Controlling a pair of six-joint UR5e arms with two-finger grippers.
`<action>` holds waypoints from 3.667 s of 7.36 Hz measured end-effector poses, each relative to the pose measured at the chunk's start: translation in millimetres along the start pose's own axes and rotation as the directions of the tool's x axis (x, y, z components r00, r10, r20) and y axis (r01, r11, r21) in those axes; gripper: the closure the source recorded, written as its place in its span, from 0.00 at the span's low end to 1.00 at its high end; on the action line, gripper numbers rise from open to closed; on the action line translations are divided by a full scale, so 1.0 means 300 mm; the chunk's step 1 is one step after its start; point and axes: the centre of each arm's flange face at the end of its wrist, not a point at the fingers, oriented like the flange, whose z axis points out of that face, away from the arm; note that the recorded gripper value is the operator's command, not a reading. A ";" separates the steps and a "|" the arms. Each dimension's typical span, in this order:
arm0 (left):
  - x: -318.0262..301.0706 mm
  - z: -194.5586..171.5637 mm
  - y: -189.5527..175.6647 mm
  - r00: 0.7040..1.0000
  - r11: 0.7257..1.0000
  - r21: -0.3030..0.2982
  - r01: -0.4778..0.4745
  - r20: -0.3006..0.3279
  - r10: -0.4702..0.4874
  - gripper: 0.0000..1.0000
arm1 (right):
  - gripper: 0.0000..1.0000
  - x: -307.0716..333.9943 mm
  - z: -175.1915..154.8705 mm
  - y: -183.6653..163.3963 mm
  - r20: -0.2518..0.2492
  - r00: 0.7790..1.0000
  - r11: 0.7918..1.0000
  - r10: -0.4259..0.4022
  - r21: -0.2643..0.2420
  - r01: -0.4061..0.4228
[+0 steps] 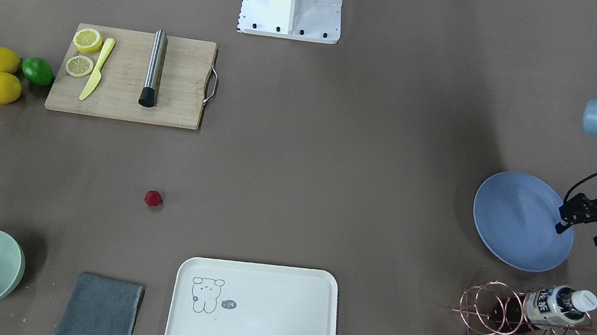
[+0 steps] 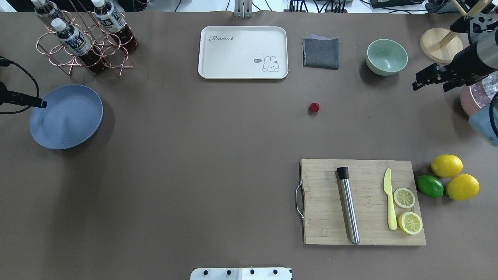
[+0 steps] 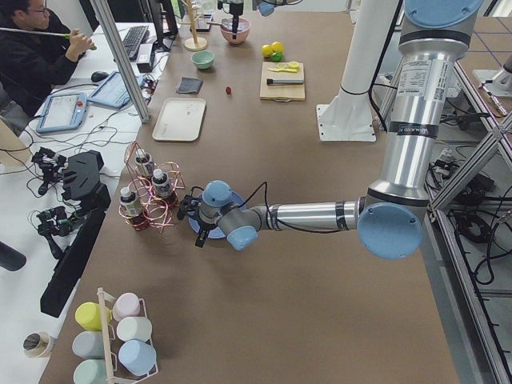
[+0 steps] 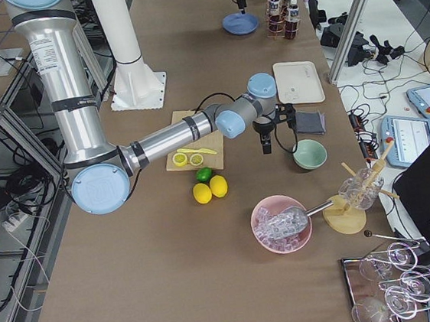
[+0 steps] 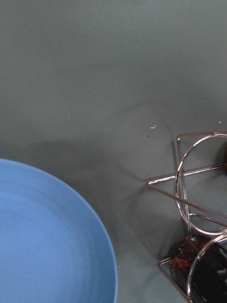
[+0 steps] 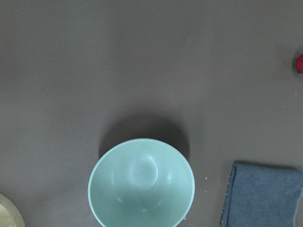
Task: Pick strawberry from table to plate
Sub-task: 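Move the right gripper toward the strawberry while the left gripper approaches the blue plate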
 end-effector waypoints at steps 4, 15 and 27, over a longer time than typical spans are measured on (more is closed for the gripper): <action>0.020 -0.006 -0.014 1.000 1.000 -0.003 0.020 -0.013 -0.020 1.00 | 0.00 -0.029 0.006 -0.001 0.005 1.000 1.000 -0.002 -0.001 0.002; -0.026 -0.006 -0.064 0.999 1.000 -0.028 0.014 0.052 -0.012 0.04 | 0.00 -0.113 0.044 0.018 0.009 0.999 0.999 0.031 -0.014 -0.031; 0.004 0.007 0.037 0.999 0.999 -0.043 0.015 -0.048 -0.017 1.00 | 0.00 -0.110 0.048 0.018 0.005 0.999 0.999 0.034 -0.013 -0.033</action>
